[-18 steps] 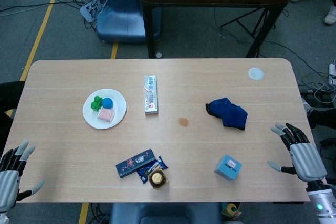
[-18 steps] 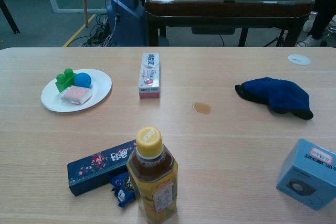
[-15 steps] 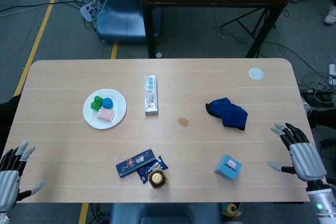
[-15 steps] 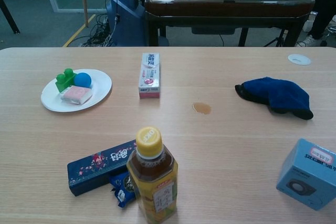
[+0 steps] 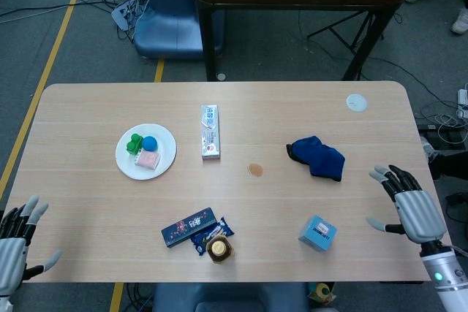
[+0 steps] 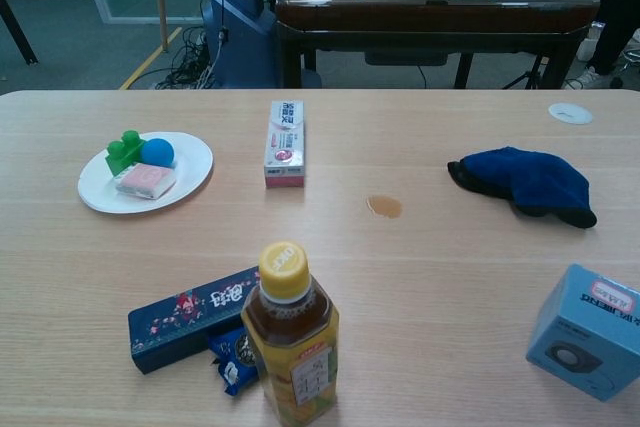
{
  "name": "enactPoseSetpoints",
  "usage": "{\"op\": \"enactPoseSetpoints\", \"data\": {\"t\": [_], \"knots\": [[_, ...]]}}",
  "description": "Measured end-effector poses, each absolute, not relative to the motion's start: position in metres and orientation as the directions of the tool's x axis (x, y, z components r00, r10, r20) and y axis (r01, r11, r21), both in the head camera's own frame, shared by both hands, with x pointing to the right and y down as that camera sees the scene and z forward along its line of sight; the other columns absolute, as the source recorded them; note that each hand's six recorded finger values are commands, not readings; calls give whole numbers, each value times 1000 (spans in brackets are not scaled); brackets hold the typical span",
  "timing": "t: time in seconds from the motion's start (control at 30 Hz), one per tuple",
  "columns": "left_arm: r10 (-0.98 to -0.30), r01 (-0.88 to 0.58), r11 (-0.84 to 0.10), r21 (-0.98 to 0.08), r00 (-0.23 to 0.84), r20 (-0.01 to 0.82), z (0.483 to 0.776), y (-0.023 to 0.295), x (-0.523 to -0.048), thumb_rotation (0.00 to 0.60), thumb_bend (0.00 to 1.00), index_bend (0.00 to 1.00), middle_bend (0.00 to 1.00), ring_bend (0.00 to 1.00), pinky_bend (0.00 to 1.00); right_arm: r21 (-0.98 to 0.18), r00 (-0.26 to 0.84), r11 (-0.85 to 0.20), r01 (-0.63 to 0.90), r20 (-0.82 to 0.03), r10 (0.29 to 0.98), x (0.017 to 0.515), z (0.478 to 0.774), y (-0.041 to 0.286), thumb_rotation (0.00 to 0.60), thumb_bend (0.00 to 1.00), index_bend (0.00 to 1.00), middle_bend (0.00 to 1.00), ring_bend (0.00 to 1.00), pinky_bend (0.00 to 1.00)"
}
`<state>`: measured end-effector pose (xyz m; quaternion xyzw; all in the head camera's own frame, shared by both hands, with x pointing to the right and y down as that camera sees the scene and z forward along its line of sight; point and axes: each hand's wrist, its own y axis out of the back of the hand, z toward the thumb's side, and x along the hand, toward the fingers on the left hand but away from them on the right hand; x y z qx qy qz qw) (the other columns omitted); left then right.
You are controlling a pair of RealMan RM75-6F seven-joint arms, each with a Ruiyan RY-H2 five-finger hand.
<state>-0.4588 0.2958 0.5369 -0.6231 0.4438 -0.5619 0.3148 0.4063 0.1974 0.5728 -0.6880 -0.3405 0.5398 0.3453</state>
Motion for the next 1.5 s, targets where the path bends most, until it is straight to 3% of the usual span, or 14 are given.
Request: {"op": "enactPoseSetpoints", "data": {"t": [0.37, 0.8, 1.5], "knots": [[-910, -203, -395, -896, -47, 412, 532, 301, -465, 600, 168, 98, 0, 21, 12, -806, 207, -592, -13, -581, 787, 391, 603, 154, 600, 50, 166, 151, 73, 105], [-911, -200, -391, -898, -55, 409, 531, 303, -469, 600, 168, 98, 0, 21, 12, -733, 75, -672, -106, -680, 730, 398, 672, 98, 600, 49, 166, 151, 73, 105], [-904, -188, -399, -898, -86, 419, 534, 303, -473, 600, 168, 98, 0, 21, 12, -673, 75, -714, -192, -735, 673, 341, 757, 73, 600, 50, 135, 134, 58, 105]]}}
